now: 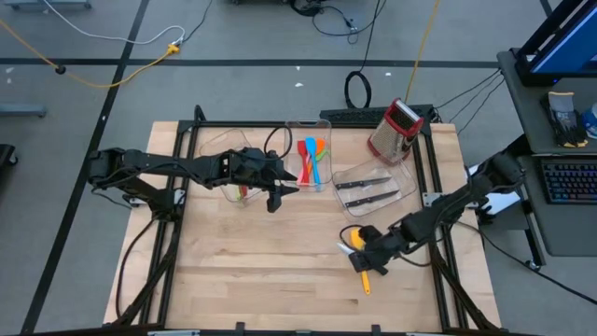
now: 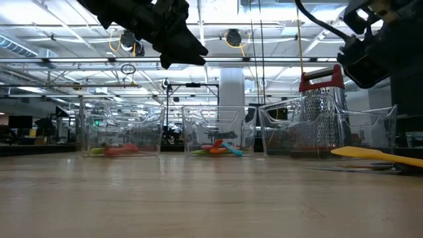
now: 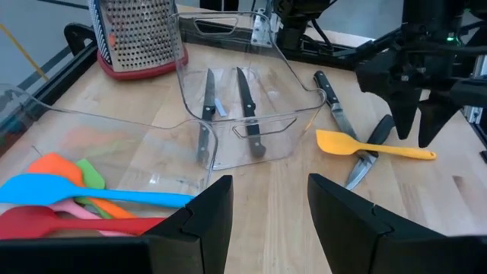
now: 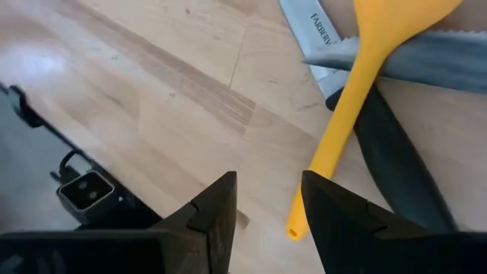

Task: Pick & Place Kitchen Items
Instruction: Put the yellow spatula into the middle bin

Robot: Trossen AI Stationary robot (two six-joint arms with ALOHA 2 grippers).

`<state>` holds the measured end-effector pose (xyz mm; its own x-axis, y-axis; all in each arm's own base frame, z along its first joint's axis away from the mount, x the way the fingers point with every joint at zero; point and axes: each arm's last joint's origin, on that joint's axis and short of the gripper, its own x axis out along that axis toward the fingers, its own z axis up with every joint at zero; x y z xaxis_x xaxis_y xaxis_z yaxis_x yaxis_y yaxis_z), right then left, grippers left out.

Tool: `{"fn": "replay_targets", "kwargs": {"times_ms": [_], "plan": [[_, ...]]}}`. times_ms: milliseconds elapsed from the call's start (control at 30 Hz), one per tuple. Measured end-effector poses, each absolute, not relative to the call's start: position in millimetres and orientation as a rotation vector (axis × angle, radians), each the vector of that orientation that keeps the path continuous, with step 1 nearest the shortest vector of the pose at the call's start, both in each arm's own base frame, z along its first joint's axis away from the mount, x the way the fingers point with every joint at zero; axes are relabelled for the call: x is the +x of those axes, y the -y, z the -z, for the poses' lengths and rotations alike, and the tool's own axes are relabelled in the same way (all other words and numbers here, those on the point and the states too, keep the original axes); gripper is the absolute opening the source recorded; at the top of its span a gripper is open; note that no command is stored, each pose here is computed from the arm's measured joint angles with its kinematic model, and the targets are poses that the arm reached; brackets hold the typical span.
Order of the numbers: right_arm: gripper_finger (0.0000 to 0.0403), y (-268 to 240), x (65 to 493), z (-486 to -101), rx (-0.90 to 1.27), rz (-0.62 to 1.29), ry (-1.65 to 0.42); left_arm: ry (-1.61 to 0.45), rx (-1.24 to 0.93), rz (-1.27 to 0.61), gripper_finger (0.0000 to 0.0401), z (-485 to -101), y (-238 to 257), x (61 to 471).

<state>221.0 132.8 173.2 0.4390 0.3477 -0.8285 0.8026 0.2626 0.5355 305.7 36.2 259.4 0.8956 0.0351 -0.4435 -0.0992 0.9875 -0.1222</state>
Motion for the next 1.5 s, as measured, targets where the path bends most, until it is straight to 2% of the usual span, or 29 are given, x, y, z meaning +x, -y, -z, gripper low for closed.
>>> {"fn": "replay_targets", "kwargs": {"times_ms": [367, 767, 1500], "plan": [[0.0144, -136.4, 229.4, -154.3, 1.324, 0.531, -1.157, -0.457, -0.126, -0.067, 0.0175, -259.4, -36.5, 305.6], [0.0144, -150.3, 229.0, -167.5, 1.38, 0.497, -1.183, -0.456, -0.131, -0.068, 0.0175, -259.3, -36.5, 305.7], [0.0144, -159.4, 224.3, -152.9, 1.361, 0.641, -1.242, -0.456, -0.109, -0.063, 0.0175, -259.4, -36.5, 305.7]]}}
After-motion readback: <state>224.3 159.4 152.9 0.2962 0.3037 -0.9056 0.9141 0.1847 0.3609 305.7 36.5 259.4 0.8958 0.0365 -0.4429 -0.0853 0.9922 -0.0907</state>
